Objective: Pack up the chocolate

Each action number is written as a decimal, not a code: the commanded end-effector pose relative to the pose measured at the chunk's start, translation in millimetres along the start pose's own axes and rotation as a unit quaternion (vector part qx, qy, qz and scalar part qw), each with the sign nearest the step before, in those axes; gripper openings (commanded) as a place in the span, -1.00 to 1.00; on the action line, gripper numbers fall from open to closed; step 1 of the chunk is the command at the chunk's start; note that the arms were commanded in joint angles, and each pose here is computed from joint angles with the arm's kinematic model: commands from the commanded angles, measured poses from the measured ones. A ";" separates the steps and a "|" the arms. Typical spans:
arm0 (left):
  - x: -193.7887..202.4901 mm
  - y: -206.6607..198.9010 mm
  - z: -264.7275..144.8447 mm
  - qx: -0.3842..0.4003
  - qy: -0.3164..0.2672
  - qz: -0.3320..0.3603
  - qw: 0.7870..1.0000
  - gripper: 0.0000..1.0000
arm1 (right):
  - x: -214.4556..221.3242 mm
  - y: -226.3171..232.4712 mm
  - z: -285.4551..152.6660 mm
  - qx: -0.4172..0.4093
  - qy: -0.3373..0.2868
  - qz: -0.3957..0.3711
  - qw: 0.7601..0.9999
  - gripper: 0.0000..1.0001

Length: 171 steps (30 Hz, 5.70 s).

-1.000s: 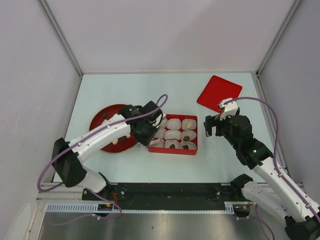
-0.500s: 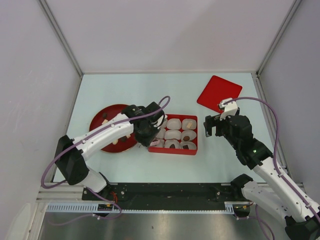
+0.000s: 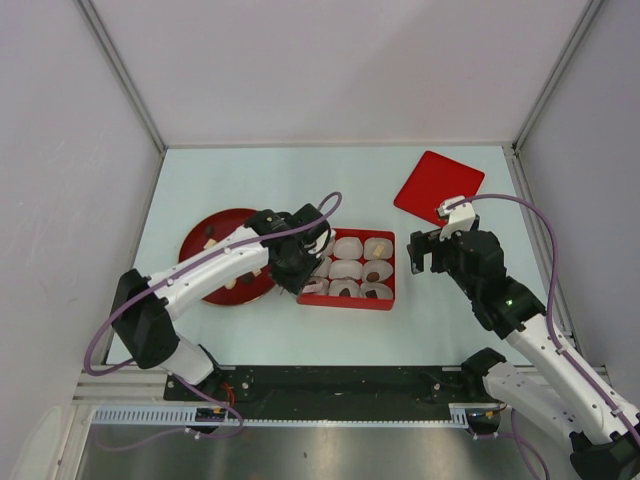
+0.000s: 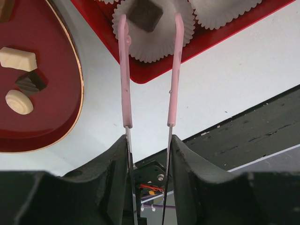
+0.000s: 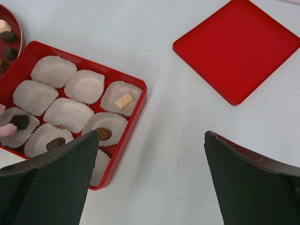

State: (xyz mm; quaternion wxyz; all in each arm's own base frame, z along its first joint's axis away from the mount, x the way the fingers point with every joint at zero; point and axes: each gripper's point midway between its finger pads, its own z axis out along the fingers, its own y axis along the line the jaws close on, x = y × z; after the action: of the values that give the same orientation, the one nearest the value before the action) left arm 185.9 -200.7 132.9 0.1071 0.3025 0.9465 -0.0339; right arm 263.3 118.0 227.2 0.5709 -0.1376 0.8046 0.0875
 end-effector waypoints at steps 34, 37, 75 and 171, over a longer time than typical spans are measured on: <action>46.0 94.7 -31.2 -0.120 -0.074 -0.271 0.952 -0.25 | -11.6 6.6 -2.3 -0.014 -0.027 0.002 1.000 1.00; 54.1 98.0 -22.3 -0.122 -0.060 -0.281 0.950 -0.24 | -12.0 6.8 -2.3 -0.014 -0.028 0.002 1.000 0.99; 55.0 113.8 23.6 -0.093 -0.016 -0.268 0.959 -0.37 | -19.2 2.6 -5.4 -0.004 -0.043 0.004 0.999 0.99; -88.2 -54.4 41.1 -0.057 -0.054 -0.032 0.996 -0.27 | -15.4 4.3 -7.0 -0.006 -0.043 0.003 0.999 0.99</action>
State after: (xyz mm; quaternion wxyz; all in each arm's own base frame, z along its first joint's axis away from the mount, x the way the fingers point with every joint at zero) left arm 228.0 -294.6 104.6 0.1502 0.2756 0.9495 0.0072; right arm 258.1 121.1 235.9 0.5890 -0.1391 0.7901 0.0978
